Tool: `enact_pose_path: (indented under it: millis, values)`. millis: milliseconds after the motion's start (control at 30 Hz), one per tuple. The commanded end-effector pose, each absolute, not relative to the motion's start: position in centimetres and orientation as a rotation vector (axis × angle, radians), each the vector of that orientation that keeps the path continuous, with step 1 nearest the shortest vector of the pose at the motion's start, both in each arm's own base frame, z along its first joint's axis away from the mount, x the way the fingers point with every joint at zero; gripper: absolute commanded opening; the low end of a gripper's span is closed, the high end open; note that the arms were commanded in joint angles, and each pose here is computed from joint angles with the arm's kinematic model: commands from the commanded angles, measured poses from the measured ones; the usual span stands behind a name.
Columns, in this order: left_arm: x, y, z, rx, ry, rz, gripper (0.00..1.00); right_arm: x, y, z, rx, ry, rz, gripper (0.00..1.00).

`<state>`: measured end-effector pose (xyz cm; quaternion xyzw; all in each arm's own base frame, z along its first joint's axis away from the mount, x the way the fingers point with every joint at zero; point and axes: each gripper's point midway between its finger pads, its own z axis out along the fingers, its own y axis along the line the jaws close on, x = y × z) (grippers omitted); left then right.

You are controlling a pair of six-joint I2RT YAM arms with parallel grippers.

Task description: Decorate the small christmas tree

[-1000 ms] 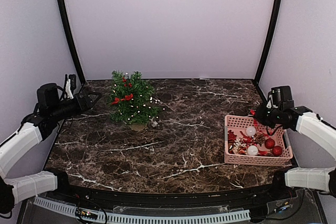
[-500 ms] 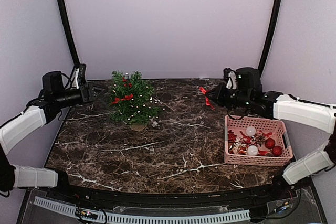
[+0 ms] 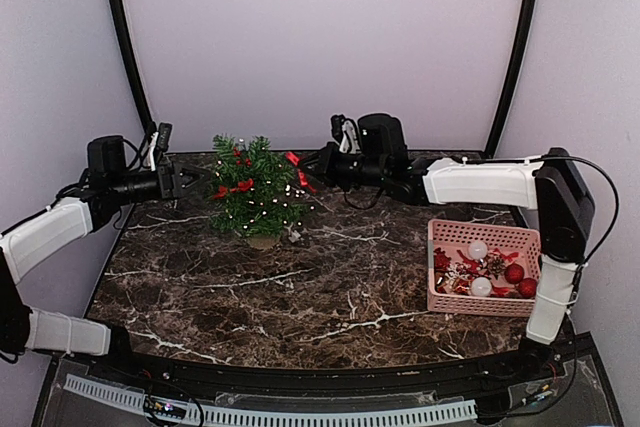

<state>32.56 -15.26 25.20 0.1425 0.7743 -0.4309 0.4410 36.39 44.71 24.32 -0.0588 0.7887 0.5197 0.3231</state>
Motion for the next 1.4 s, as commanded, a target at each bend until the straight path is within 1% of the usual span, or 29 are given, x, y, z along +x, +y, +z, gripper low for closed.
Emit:
enact_pose_path:
  millis: [0, 233, 467, 1067, 1367]
  values:
    - [32.4, -15.9, 25.8, 0.400, 1.897, -1.101, 0.82, 36.6, 46.9, 27.4, -0.151, 1.976, 1.469, 0.00]
    - [32.6, -16.0, 25.3, 0.392, 1.912, -1.117, 0.81, 37.9, 48.5, 25.7, -0.028, 2.060, 1.423, 0.00]
    - [32.6, -16.1, 25.1, 0.393, 1.918, -1.122, 0.82, 38.3, 48.6, 24.9, 0.045, 2.095, 1.382, 0.00]
    - [32.5, -17.1, 24.3, 0.411, 1.941, -1.150, 0.81, 37.4, 51.2, 23.6, -0.037, 2.147, 1.351, 0.00]
    - [32.4, -17.4, 24.1, 0.421, 1.947, -1.157, 0.81, 37.4, 52.3, 21.6, -0.058, 2.186, 1.337, 0.00]
